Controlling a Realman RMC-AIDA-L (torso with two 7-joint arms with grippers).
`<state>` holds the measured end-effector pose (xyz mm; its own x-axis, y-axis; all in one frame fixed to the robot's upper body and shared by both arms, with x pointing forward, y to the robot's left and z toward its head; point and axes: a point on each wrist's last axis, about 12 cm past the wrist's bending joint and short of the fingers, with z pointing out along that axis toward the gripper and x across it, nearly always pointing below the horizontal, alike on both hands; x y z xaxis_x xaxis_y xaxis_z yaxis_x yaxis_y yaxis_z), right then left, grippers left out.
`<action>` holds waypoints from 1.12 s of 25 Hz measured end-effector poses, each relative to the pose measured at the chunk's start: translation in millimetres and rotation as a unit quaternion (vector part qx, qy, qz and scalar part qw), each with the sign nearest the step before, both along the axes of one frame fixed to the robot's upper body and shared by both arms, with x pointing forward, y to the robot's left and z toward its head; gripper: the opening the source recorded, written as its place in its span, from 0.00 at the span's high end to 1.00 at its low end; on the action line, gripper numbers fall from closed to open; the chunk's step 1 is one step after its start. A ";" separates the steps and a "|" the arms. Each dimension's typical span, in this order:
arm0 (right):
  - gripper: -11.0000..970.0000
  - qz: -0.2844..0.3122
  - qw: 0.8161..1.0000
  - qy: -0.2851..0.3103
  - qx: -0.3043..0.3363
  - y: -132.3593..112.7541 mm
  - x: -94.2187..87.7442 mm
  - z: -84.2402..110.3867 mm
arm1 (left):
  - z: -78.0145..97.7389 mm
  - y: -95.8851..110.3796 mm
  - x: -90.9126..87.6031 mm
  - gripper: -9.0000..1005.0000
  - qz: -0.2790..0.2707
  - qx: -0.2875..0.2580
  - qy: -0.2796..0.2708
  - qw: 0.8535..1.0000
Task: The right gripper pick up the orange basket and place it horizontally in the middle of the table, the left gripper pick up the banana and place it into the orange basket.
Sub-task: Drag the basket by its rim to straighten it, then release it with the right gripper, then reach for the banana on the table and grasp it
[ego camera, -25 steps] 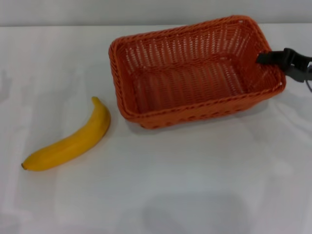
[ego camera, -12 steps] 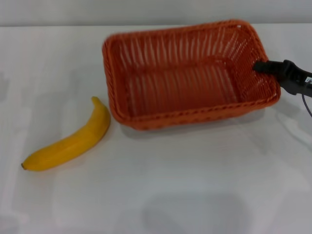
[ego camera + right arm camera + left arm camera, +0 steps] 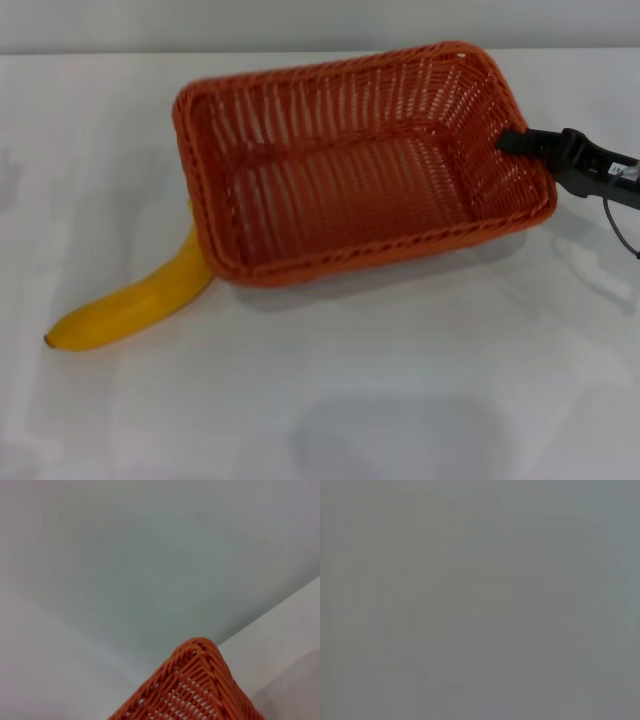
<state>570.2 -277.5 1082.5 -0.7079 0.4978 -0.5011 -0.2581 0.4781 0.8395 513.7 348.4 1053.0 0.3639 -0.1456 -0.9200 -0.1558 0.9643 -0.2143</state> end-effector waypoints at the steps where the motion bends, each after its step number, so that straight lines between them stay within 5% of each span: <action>1: 0.80 -0.002 1.000 -0.002 -0.001 -0.6 0.5 0.1 | -0.2 -0.4 0.0 0.11 0.000 -0.001 0.000 1.000; 14: 0.79 -0.023 0.999 -0.023 -0.026 -7.5 4.0 -6.2 | 1.7 -0.4 2.4 0.11 -0.002 0.001 -0.003 1.000; 17: 0.60 -0.027 0.999 -0.015 -0.020 -7.5 4.0 -8.8 | 2.4 -0.8 3.4 0.11 -0.002 0.001 -0.004 1.000; 28: 0.31 -0.066 0.997 -0.031 0.006 -28.8 0.5 -2.8 | 0.8 1.5 0.5 0.11 0.007 -0.003 -0.003 1.000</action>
<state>570.8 -306.3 1079.7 -0.6038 0.5911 -0.5348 -0.2445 0.5012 0.8301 514.2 349.9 1053.9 0.3711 -0.1459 -0.9170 -0.1686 0.9606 -0.2210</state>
